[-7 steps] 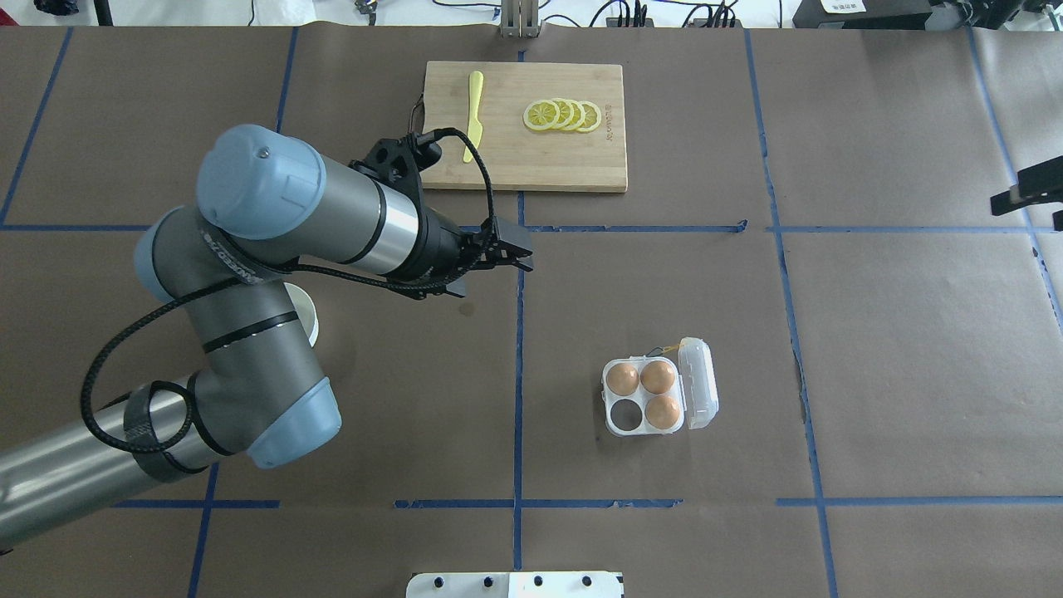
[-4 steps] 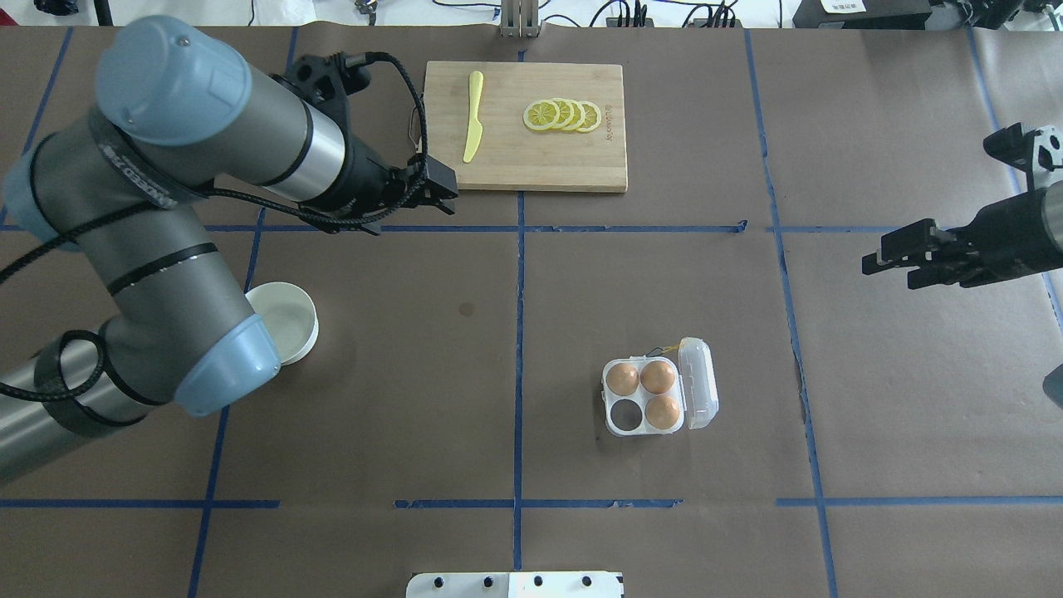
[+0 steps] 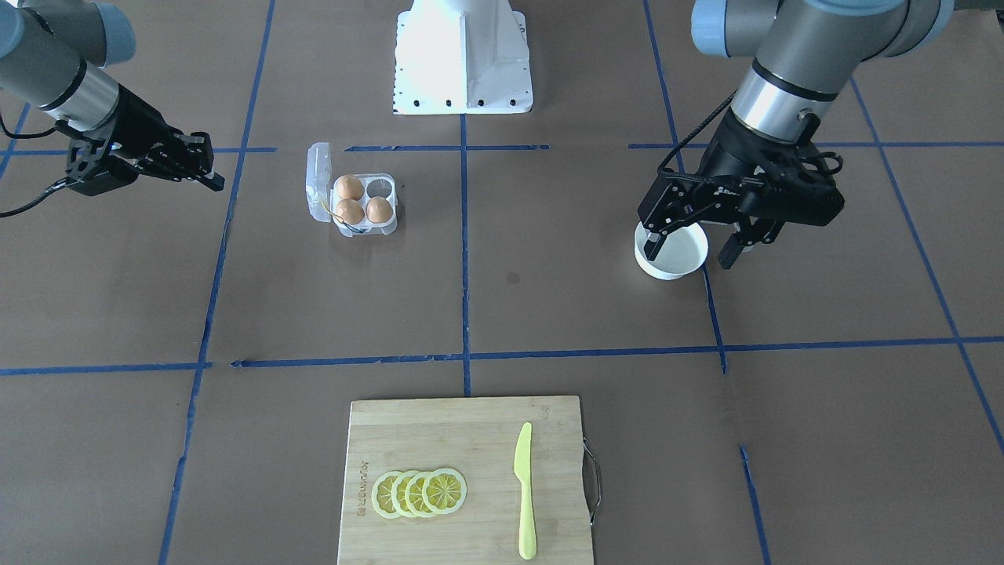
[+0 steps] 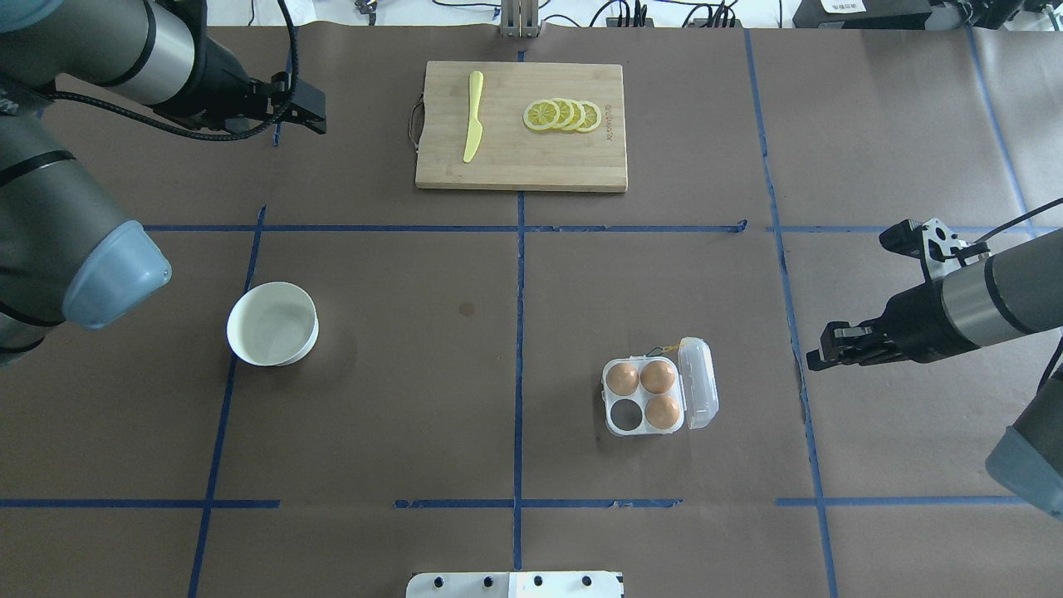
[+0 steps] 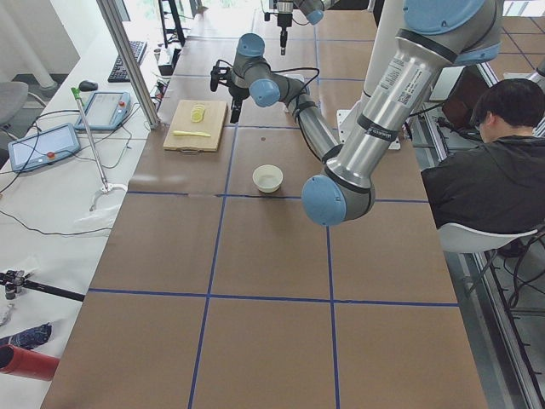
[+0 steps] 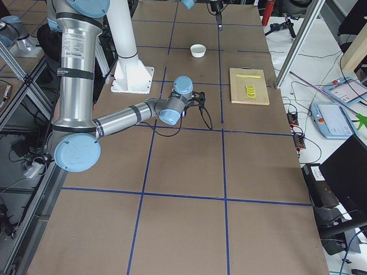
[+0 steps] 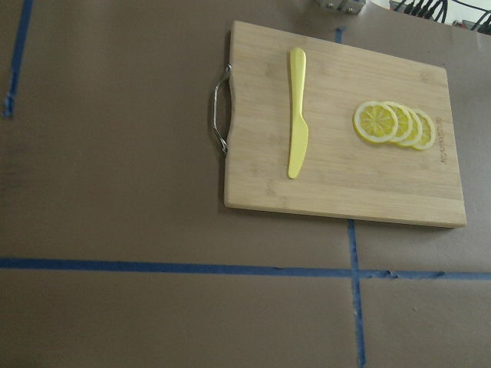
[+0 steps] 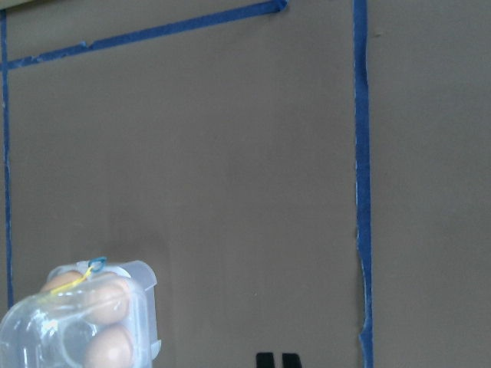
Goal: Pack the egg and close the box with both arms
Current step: 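Withdraw the left arm away while the right arm reaches toward the carton, then push the carton's open lid down over the eggs with the right gripper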
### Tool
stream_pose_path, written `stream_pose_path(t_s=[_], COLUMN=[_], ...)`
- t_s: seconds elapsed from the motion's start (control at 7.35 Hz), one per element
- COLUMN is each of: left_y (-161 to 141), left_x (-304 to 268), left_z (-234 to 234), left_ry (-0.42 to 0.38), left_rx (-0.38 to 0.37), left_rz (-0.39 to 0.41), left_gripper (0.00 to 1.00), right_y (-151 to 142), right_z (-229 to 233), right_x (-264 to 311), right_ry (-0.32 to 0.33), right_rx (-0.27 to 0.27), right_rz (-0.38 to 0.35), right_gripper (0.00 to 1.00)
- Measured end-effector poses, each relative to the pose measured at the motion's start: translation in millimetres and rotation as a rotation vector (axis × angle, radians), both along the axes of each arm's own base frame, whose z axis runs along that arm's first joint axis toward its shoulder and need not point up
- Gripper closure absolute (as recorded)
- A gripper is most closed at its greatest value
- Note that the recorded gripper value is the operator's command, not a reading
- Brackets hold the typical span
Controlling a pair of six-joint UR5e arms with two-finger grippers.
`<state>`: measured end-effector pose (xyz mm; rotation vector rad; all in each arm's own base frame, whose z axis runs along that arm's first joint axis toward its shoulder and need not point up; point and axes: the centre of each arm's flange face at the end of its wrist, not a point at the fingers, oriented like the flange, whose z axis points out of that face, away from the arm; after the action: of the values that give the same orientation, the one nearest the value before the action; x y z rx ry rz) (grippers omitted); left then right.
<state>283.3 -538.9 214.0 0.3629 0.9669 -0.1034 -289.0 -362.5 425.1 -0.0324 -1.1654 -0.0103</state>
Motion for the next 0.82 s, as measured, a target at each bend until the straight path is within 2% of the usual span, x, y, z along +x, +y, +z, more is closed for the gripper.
stream_pose_path(t_s=[0.41, 0.68, 0.82], left_y=[-4.0, -4.5, -4.7], left_x=[-7.3, -8.6, -8.8], left_z=[6.5, 19.7, 24.6], left_ry=[-0.02, -0.049, -0.059], left_rx=[0.019, 0.037, 0.044], left_rz=[0.005, 0.026, 0.034], left_gripper=[0.0, 0.0, 0.0], right_y=[15.5, 9.8, 4.5], right_z=[-52.4, -107.6, -145.2], right_x=[-79.9, -141.0, -160.8], right_ry=[-0.053, -0.083, -0.095], right_rx=[0.013, 0.012, 0.008], right_rz=[-0.035, -0.033, -0.031], right_gripper=[1.0, 1.0, 0.05])
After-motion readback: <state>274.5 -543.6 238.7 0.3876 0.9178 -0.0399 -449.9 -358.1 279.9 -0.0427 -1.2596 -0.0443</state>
